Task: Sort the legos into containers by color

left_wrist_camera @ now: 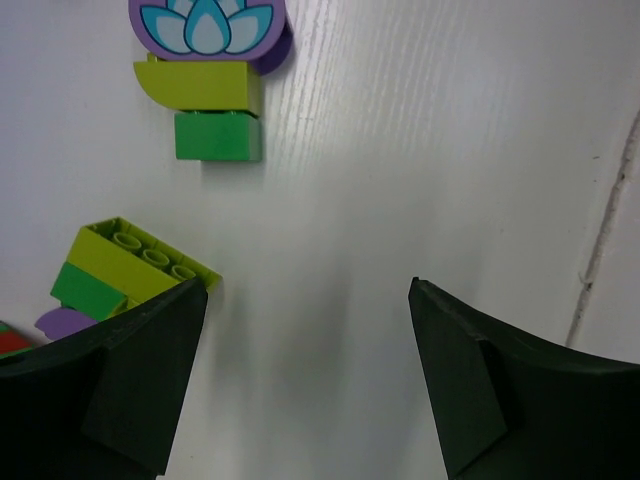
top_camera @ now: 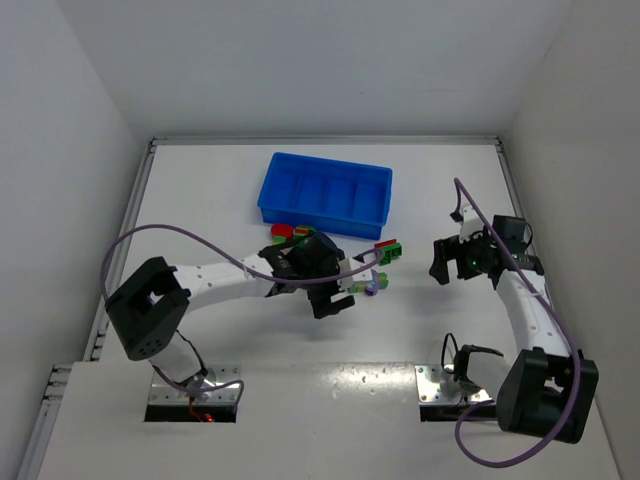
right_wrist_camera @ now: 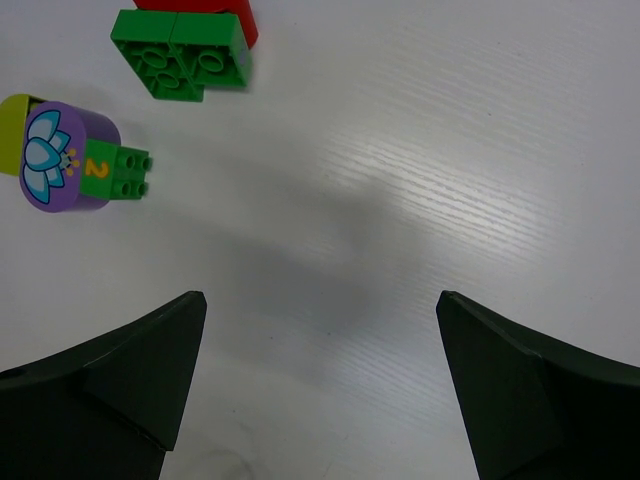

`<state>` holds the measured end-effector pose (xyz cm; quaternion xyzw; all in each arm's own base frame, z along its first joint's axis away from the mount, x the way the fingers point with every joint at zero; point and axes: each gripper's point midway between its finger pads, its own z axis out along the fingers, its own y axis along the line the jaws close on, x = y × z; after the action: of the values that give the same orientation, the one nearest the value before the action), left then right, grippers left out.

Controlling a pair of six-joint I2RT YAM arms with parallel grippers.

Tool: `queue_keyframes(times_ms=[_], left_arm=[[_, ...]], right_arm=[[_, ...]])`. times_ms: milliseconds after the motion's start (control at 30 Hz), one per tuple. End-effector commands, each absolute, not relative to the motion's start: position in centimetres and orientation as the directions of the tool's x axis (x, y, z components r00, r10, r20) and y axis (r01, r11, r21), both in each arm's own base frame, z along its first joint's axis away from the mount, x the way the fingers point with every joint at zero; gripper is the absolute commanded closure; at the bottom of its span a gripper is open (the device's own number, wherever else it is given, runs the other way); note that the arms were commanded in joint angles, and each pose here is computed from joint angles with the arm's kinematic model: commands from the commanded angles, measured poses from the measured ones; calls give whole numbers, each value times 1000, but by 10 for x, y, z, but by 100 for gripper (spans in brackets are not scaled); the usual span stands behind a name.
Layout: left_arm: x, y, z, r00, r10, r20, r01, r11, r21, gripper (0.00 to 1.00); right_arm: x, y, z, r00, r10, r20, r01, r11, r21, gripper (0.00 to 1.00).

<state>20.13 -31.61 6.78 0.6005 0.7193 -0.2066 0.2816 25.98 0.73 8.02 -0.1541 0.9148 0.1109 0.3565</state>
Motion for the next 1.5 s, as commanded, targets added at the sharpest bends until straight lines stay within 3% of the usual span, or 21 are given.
queue_keyframes(times_ms=[0, 567, 800, 1167, 1233, 1367, 1467], left_arm=[[220, -346, 86, -8, 681, -732, 979, 153, 132, 12], [247, -386, 52, -22, 670, -742, 980, 162, 116, 14], [265, -389, 42, -58, 676, -734, 975, 195, 103, 24], [268, -385, 24, -97, 717, -690, 973, 215, 87, 70], [262, -377, 29, -98, 718, -689, 973, 215, 86, 73], [251, -363, 55, -76, 691, -719, 970, 219, 107, 91], [248, -350, 86, -55, 653, -755, 954, 257, 152, 98]], right_arm=[[271, 8, 97, -655, -225, -722, -393, 917, 71, 1], [271, 8, 97, -651, -233, -722, -399, 915, 64, 1], [271, 7, 97, -647, -242, -723, -405, 913, 58, 1], [272, 9, 100, -645, -240, -726, -411, 909, 64, 1], [269, 16, 103, -642, -232, -731, -434, 896, 97, 1], [269, 36, 122, -626, -190, -756, -486, 854, 187, 1], [266, 61, 134, -637, -140, -758, -544, 779, 313, 1]])
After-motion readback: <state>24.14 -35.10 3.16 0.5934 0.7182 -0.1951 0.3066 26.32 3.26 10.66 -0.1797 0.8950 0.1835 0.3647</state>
